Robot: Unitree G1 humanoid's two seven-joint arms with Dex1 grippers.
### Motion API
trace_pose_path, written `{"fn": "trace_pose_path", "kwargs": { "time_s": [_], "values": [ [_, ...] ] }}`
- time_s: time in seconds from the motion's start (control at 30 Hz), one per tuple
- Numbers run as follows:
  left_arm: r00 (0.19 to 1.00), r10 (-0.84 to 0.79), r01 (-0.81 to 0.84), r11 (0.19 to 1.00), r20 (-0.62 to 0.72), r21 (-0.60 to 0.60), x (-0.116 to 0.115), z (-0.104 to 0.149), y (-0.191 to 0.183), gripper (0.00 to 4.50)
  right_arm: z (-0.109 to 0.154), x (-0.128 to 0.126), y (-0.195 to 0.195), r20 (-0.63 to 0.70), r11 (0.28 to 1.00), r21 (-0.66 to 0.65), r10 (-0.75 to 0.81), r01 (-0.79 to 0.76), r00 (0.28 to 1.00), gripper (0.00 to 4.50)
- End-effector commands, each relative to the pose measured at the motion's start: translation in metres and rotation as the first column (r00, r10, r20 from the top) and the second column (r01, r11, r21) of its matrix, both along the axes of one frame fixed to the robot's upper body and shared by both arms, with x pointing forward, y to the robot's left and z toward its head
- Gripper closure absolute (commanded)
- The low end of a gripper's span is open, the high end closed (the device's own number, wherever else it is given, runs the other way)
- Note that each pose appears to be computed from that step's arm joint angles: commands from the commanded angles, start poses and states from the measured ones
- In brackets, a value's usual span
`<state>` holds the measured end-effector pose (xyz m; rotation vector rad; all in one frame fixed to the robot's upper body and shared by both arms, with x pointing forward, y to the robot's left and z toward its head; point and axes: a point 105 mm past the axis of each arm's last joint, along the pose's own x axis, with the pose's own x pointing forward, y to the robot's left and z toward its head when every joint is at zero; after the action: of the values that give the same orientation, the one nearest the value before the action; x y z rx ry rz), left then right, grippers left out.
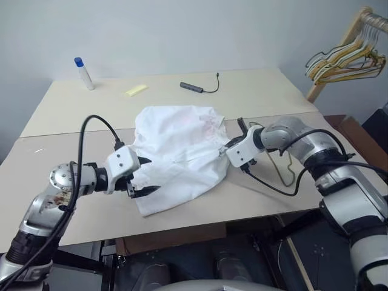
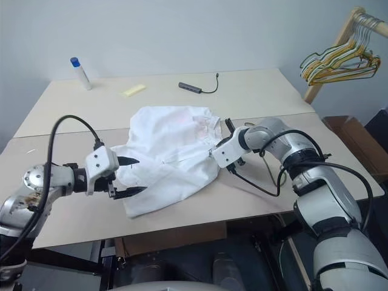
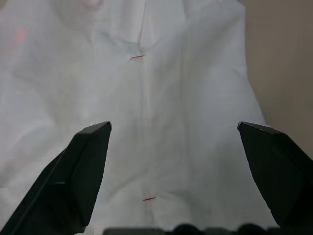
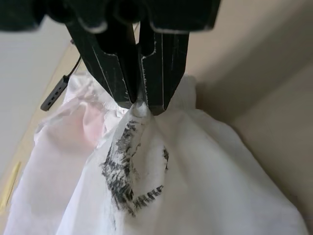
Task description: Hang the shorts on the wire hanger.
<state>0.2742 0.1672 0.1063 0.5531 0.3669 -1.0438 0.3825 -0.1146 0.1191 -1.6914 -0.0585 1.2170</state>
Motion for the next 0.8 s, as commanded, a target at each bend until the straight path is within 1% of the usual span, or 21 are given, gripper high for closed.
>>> {"fn": "trace_pose_path", "kwargs": {
  "time_s": [0.03, 0.17, 0.4, 0.5, 0.7, 0.77, 0.8],
  "values": [
    [1.0, 0.007, -0.008, 0.999, 0.004, 0.053, 0.0, -0.007, -0.009, 0.0, 0.025, -0.002, 0.003, 0.048, 0.998, 0.067, -0.018, 0.015, 0.999, 4.49],
    [0.996, 0.083, -0.081, 0.988, -0.014, 0.13, 0.012, -0.026, -0.004, 0.0, 0.023, -0.011, 0.003, 0.027, 0.997, 0.073, -0.016, 0.014, 0.999, 4.49],
    [0.992, 0.045, -0.013, 0.963, -0.115, 0.269, 0.0, -0.059, 0.006, 0.0, 0.027, -0.012, 0.004, 0.033, 0.997, 0.074, -0.026, 0.024, 0.999, 4.49],
    [0.99, 0.046, -0.003, 0.954, -0.136, 0.299, -0.001, -0.068, 0.01, 0.63, 0.028, -0.012, 0.005, 0.035, 0.997, 0.078, -0.025, 0.022, 0.999, 4.5],
    [0.985, 0.061, -0.013, 0.958, -0.161, 0.287, 0.003, -0.069, 0.017, 2.48, 0.029, -0.013, 0.005, 0.038, 0.996, 0.084, -0.027, 0.024, 0.999, 4.5],
    [0.986, 0.081, -0.036, 0.956, -0.143, 0.291, 0.01, -0.066, 0.023, 3.22, 0.03, -0.014, 0.005, 0.04, 0.996, 0.086, -0.03, 0.027, 0.999, 4.5],
    [0.987, 0.09, -0.048, 0.956, -0.131, 0.291, 0.013, -0.064, 0.026, 3.41, 0.03, -0.014, 0.004, 0.041, 0.996, 0.088, -0.032, 0.029, 0.999, 4.5]
  ]
}}
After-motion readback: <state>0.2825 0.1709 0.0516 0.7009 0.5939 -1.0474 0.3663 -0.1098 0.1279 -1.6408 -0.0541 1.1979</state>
